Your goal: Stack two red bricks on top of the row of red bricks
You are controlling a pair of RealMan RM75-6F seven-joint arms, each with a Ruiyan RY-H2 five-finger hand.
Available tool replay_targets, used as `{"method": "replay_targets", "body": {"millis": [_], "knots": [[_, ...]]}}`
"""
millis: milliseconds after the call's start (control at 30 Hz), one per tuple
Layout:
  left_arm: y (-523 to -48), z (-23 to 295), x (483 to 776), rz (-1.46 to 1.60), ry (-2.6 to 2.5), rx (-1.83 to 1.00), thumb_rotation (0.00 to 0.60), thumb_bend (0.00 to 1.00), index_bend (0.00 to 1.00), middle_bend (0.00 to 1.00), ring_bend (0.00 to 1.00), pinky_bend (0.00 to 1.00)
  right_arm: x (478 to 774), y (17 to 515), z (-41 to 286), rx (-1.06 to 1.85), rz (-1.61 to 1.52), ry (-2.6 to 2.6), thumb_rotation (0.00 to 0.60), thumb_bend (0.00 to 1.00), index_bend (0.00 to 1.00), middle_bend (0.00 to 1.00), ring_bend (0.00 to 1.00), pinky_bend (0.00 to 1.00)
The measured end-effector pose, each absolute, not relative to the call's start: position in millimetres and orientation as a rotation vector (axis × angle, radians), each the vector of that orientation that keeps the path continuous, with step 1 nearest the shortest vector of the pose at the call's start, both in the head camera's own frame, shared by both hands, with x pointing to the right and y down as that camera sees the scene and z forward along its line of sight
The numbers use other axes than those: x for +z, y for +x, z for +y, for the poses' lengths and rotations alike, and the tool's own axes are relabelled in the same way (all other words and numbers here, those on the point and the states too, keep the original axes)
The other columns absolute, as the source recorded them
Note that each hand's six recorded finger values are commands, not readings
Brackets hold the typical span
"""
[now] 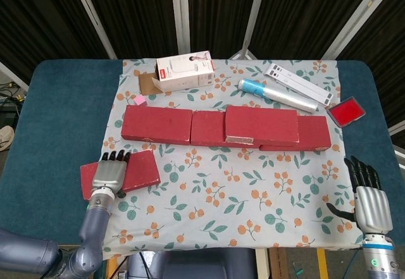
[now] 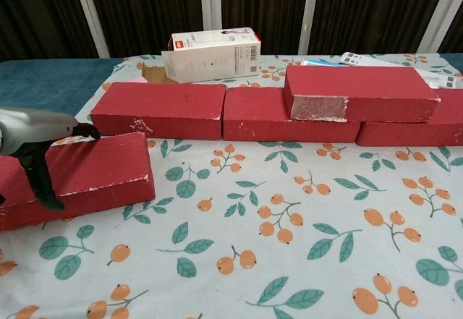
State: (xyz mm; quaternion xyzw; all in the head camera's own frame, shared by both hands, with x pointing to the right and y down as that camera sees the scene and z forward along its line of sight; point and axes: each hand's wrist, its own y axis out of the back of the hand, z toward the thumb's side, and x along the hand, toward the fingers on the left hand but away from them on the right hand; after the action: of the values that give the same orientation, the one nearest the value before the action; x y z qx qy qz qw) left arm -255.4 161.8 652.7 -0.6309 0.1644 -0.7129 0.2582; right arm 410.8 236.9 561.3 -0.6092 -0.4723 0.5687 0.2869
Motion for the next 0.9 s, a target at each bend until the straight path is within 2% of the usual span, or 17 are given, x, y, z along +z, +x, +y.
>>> {"method": "replay_targets", "body": {"millis": [633, 900], "knots": [[-270, 160, 660, 0.485, -1.675, -1.965, 0.600, 0.00, 0.00, 0.00, 0.00, 0.01, 566, 409, 238, 1.540, -1.236, -1.627, 0.600, 0.02, 0.00, 0.00, 0.00, 0.00], [-278, 160, 663, 0.477, -1.644, -1.982, 0.600, 0.00, 0.00, 0.00, 0.00, 0.08, 567, 409, 238, 1.547, -1.235, -1.623, 0.600, 0.02, 0.00, 0.00, 0.00, 0.00]]}}
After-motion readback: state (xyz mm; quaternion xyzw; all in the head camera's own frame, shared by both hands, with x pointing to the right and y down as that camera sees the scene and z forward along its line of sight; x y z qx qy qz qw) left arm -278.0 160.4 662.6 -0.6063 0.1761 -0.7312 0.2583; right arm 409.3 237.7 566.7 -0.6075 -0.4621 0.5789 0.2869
